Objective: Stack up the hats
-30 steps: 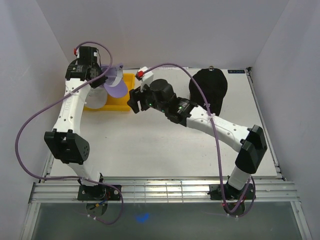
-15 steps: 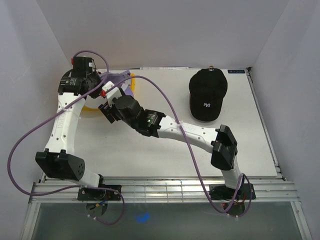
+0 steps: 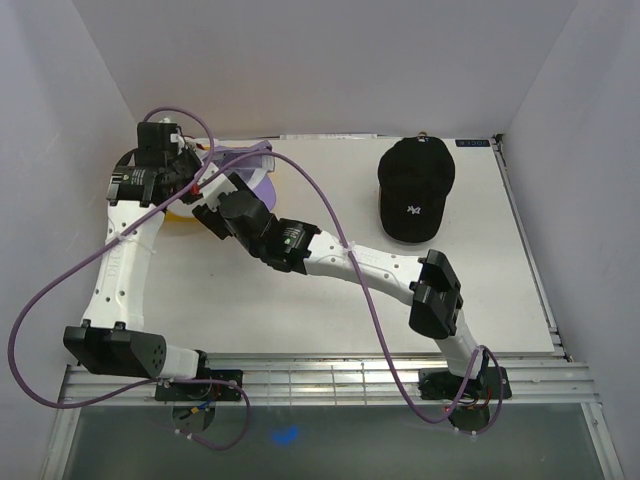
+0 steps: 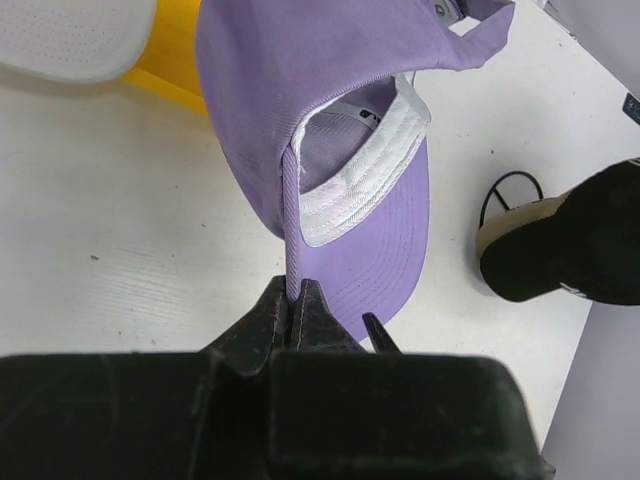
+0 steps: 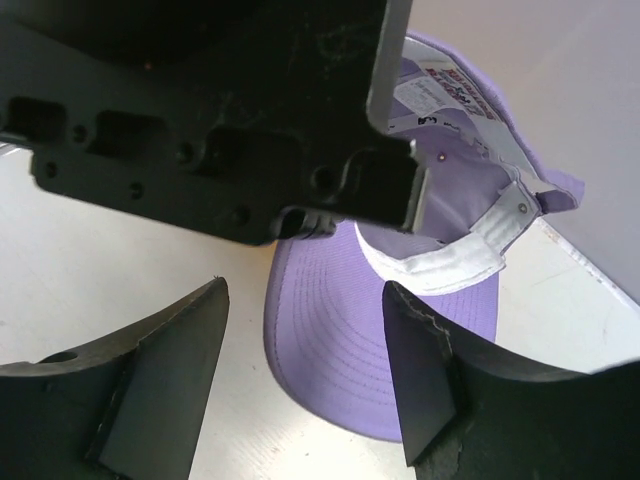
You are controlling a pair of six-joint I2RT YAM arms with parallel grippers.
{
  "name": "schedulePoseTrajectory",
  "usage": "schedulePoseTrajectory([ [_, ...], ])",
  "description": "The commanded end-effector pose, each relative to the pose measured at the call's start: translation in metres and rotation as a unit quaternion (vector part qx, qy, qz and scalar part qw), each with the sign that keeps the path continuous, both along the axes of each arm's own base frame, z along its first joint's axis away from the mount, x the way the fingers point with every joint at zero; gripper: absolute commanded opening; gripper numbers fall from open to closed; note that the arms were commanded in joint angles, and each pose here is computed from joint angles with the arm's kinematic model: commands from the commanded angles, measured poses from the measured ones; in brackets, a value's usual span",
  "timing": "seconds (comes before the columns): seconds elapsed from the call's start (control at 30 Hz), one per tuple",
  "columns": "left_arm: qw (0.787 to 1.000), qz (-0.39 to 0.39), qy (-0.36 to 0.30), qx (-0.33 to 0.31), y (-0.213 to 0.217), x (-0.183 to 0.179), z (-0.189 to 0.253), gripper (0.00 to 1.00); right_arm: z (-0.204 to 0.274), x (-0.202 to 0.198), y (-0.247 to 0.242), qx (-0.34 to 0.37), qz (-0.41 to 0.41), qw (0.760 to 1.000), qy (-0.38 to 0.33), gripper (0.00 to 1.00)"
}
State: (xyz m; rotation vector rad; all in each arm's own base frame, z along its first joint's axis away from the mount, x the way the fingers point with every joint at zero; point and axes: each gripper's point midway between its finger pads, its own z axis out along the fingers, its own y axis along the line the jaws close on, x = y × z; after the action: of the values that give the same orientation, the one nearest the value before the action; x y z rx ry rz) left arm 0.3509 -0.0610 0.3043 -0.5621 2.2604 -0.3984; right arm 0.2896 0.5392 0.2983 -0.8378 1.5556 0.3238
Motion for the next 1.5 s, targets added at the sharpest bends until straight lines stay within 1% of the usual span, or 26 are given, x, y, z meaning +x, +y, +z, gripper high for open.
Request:
schedulePoseTrajectory([
  [0.0, 0.999, -0.017, -0.031, -0.021, -0.009, -0.01, 0.019, 0.0, 0.012, 0.005, -0.004, -0.003, -0.017, 1.0, -0.023, 0.68],
  [0.2, 0.999, -0.02, -0.04, -0.022, -0.009, -0.016, 0.026, 0.0, 0.004, 0.008, -0.009, -0.024, -0.026, 0.999, -0.027, 0.65],
  [0.3, 0.999, -0.021, -0.041, -0.022, -0.01, -0.017, 0.026, 0.0, -0.002, 0.007, -0.012, -0.031, -0.028, 0.999, -0.026, 0.61],
  [0.43, 0.999, -0.021, -0.041, -0.021, -0.009, -0.019, 0.025, 0.0, -0.001, 0.008, -0.016, -0.032, -0.034, 0.999, -0.027, 0.51],
  [0.47, 0.999, -0.02, -0.042, -0.021, -0.008, -0.02, 0.025, 0.0, 0.001, 0.007, -0.016, -0.031, -0.034, 0.999, -0.027, 0.45],
  [0.53, 0.998, -0.021, -0.045, -0.023, -0.009, -0.021, 0.027, 0.0, 0.001, 0.008, -0.017, -0.034, -0.033, 0.999, -0.026, 0.37],
  [0.57, 0.998, -0.024, -0.048, -0.025, -0.01, -0.022, 0.029, 0.0, -0.001, 0.007, -0.017, -0.04, -0.032, 0.998, -0.025, 0.25],
  [0.63, 0.998, -0.026, -0.053, -0.029, -0.012, -0.022, 0.032, 0.0, 0.006, 0.007, -0.019, -0.035, -0.034, 0.999, -0.024, 0.12],
  [0.67, 0.998, -0.027, -0.055, -0.032, -0.013, -0.022, 0.033, 0.0, 0.007, 0.006, -0.02, -0.033, -0.034, 0.999, -0.022, 0.08],
  [0.8, 0.996, -0.036, -0.073, -0.046, -0.018, -0.02, 0.044, 0.0, 0.015, 0.0, -0.028, -0.026, -0.029, 0.999, -0.017, 0.08],
  [0.87, 0.994, -0.041, -0.08, -0.056, -0.022, -0.02, 0.049, 0.0, 0.027, -0.002, -0.035, -0.014, -0.028, 0.999, -0.016, 0.08],
  [0.9, 0.994, -0.042, -0.086, -0.059, -0.023, -0.019, 0.052, 0.02, 0.028, -0.005, -0.036, -0.01, -0.022, 1.0, -0.011, 0.08],
  [0.93, 0.993, -0.044, -0.091, -0.063, -0.024, -0.019, 0.056, 0.09, 0.034, -0.005, -0.04, -0.005, -0.021, 1.0, -0.009, 0.08],
  [1.0, 0.991, -0.05, -0.101, -0.071, -0.028, -0.018, 0.062, 0.17, 0.038, -0.008, -0.044, 0.002, -0.018, 1.0, -0.004, 0.08],
  [1.1, 0.989, -0.057, -0.115, -0.08, -0.031, -0.017, 0.071, 0.31, 0.043, -0.011, -0.05, 0.01, -0.01, 1.0, 0.002, 0.08],
  [1.13, 0.988, -0.058, -0.118, -0.082, -0.031, -0.017, 0.074, 0.37, 0.045, -0.012, -0.054, 0.013, -0.009, 1.0, 0.004, 0.08],
  [1.17, 0.987, -0.059, -0.126, -0.086, -0.032, -0.018, 0.079, 0.49, 0.046, -0.013, -0.056, 0.016, -0.005, 1.0, 0.007, 0.08],
  [1.27, 0.981, -0.064, -0.157, -0.095, -0.035, -0.018, 0.098, 0.64, 0.05, -0.017, -0.062, 0.025, 0.003, 1.0, 0.016, 0.08],
  [1.37, 0.978, -0.067, -0.17, -0.098, -0.036, -0.016, 0.111, 0.69, 0.052, -0.019, -0.069, 0.033, 0.006, 0.999, 0.025, 0.08],
  [1.47, 0.975, -0.068, -0.188, -0.102, -0.037, -0.014, 0.128, 0.7, 0.057, -0.018, -0.076, 0.045, 0.005, 0.998, 0.039, 0.08],
])
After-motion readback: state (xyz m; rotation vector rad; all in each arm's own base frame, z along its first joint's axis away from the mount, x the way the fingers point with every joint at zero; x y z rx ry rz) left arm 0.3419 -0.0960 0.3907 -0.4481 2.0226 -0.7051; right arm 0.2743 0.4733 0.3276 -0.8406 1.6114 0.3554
